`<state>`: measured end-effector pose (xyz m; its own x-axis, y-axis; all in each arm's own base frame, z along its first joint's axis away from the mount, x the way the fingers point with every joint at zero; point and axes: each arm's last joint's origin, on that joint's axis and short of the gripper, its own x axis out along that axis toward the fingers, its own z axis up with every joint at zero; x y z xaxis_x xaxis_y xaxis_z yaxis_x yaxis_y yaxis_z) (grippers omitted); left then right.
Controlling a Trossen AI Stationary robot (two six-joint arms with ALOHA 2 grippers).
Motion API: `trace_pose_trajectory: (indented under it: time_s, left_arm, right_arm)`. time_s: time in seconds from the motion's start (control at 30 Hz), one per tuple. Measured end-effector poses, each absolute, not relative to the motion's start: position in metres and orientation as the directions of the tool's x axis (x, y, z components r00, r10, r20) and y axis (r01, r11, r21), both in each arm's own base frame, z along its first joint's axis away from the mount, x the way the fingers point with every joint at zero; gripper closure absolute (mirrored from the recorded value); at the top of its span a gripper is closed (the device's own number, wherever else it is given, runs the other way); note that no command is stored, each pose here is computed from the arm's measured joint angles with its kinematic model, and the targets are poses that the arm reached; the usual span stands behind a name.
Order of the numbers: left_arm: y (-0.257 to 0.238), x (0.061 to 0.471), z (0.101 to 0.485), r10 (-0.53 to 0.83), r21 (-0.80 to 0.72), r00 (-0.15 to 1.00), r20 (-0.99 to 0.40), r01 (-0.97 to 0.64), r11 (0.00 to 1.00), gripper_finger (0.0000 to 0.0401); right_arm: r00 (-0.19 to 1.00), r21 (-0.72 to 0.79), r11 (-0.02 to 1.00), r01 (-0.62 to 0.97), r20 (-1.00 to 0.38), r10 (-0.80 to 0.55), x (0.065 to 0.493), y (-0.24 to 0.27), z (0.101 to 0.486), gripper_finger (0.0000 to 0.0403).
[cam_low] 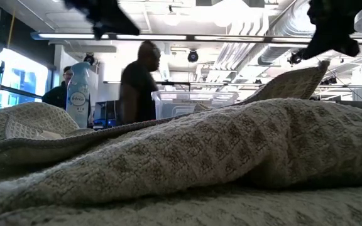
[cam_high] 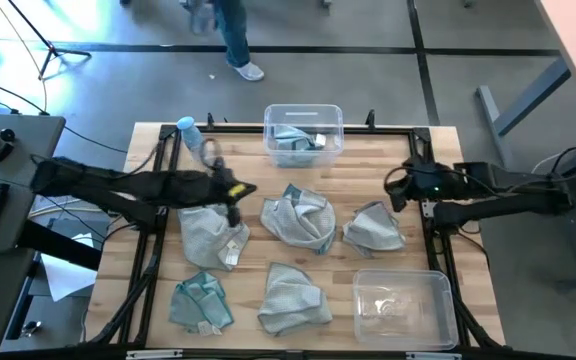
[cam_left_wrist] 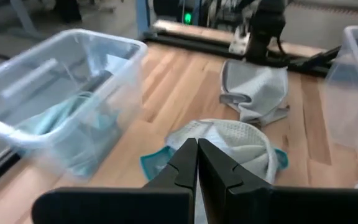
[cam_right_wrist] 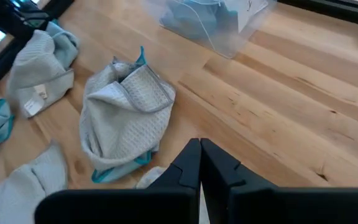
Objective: Sort microfiber towel by color & place in baskets
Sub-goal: Put the gray towel into the bottom transparent bin
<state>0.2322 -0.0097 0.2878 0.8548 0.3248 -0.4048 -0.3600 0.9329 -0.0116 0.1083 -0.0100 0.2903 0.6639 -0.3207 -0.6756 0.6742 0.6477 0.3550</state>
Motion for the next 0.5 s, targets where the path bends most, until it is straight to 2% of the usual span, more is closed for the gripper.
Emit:
trace_pose_trajectory:
  time_s: [0.27,0.4,0.5]
  left_arm:
    - [-0.019,0.315,0.308,0.266,-0.03,0.759,-0.594,-0.352,0.936,0.0401]
    - [-0.026,0.354,0.309,0.184,-0.056,0.771,-0.609,-0.274,0.96,0.0401]
    - [-0.027,0.376,0.303,0.183,-0.017,0.761,-0.622,-0.247,0.969,0.04]
  right_arm:
    - [0.717,0.388,0.681,0.621,-0.633,-0.293,0.083,-0.009,0.275,0.0402]
    - [0.737,0.377,0.719,0.584,-0.618,-0.275,0.078,-0.008,0.275,0.0402]
    - [0.746,0.363,0.747,0.557,-0.613,-0.259,0.076,-0.008,0.276,0.0403]
